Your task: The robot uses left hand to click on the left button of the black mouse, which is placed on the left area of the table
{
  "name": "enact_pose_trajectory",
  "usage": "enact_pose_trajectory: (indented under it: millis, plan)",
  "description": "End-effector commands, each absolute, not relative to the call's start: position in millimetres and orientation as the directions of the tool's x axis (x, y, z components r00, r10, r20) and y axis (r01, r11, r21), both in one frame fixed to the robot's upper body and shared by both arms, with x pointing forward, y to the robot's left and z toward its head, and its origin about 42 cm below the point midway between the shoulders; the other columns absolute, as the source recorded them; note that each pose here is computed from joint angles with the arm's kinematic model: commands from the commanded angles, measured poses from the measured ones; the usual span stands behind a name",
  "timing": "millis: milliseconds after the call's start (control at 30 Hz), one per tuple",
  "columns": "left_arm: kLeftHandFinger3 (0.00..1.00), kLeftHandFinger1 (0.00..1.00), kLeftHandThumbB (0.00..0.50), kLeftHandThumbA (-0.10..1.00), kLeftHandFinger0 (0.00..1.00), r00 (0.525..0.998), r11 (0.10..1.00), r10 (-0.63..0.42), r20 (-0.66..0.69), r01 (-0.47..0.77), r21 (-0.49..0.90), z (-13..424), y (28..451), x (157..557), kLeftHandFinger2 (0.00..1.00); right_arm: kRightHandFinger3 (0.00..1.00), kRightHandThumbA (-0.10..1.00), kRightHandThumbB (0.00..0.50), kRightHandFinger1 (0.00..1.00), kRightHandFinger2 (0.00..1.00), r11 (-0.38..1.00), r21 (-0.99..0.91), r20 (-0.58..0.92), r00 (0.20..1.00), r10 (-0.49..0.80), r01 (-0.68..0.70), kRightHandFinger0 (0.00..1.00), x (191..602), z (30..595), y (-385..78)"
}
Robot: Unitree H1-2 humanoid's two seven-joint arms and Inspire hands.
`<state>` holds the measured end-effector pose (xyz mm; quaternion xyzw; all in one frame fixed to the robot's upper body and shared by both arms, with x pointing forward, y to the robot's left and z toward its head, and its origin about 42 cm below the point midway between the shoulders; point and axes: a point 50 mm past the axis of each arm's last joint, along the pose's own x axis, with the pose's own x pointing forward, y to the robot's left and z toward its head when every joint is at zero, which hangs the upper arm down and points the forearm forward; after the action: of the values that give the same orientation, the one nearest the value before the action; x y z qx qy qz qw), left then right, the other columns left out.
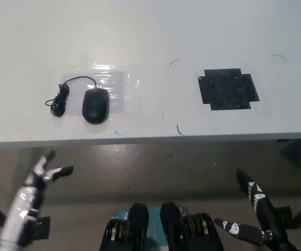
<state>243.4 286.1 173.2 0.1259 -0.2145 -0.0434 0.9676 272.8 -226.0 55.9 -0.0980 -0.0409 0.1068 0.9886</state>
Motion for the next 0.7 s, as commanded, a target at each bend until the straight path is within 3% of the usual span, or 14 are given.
enact_pose_trajectory:
  millis: [0,33,67,200,267,367,467,533,567,633,667]
  plan:
    - [1.00,0.08,0.435,1.00,0.19,0.772,0.919,-0.313,0.553,0.099,0.382,307,321,258,0.16,1.00,1.00,0.117,1.00,1.00,0.954,-0.218,0.167,0.956,0.243,-0.205,1.00,280,74,-228]
    - [1.00,0.00,0.444,1.00,0.02,0.761,0.899,-0.344,0.551,0.097,0.428,330,326,265,0.04,1.00,1.00,0.116,1.00,1.00,0.954,-0.220,0.168,0.955,0.245,-0.206,1.00,280,73,-228]
    - [1.00,0.00,0.433,1.00,0.00,0.752,0.881,-0.379,0.540,0.114,0.459,345,329,272,0.00,1.00,1.00,0.116,1.00,1.00,0.954,-0.218,0.167,0.955,0.245,-0.206,1.00,280,74,-228]
    - [1.00,0.00,0.389,1.00,0.00,0.745,0.814,-0.470,0.472,0.161,0.558,402,337,309,0.00,1.00,1.00,0.111,1.00,1.00,0.956,-0.213,0.169,0.956,0.239,-0.201,1.00,281,73,-231]
    - [1.00,0.00,0.406,1.00,0.00,0.769,0.764,-0.490,0.410,0.153,0.627,426,334,327,0.00,1.00,1.00,0.121,1.00,1.00,0.956,-0.214,0.171,0.956,0.239,-0.201,1.00,282,74,-231]
    - [1.00,0.00,0.319,1.00,0.00,0.777,0.695,-0.545,0.316,0.207,0.688,451,328,357,0.00,1.00,1.00,0.121,1.00,1.00,0.957,-0.210,0.167,0.957,0.237,-0.200,1.00,282,73,-231]
    - [1.00,0.00,0.297,1.00,0.00,0.801,0.652,-0.558,0.216,0.263,0.711,465,323,388,0.00,1.00,1.00,0.126,1.00,1.00,0.957,-0.211,0.169,0.957,0.236,-0.199,1.00,282,73,-231]
    - [1.00,0.00,0.368,1.00,0.00,0.813,0.610,-0.573,0.103,0.340,0.716,470,320,418,0.01,1.00,1.00,0.131,1.00,1.00,0.956,-0.214,0.167,0.957,0.237,-0.199,1.00,282,74,-231]
    - [1.00,0.00,0.367,1.00,0.00,0.816,0.607,-0.573,0.084,0.353,0.712,471,320,424,0.01,1.00,1.00,0.133,1.00,1.00,0.956,-0.214,0.166,0.957,0.237,-0.200,1.00,282,74,-231]
    - [1.00,0.00,0.387,1.00,0.14,0.826,0.583,-0.563,-0.003,0.401,0.707,476,317,449,0.04,1.00,1.00,0.147,1.00,1.00,0.957,-0.211,0.162,0.958,0.235,-0.199,1.00,282,75,-231]
    - [1.00,0.00,0.376,1.00,0.15,0.833,0.569,-0.553,-0.037,0.409,0.713,476,315,457,0.01,1.00,1.00,0.148,1.00,1.00,0.957,-0.211,0.162,0.958,0.237,-0.201,1.00,282,75,-231]
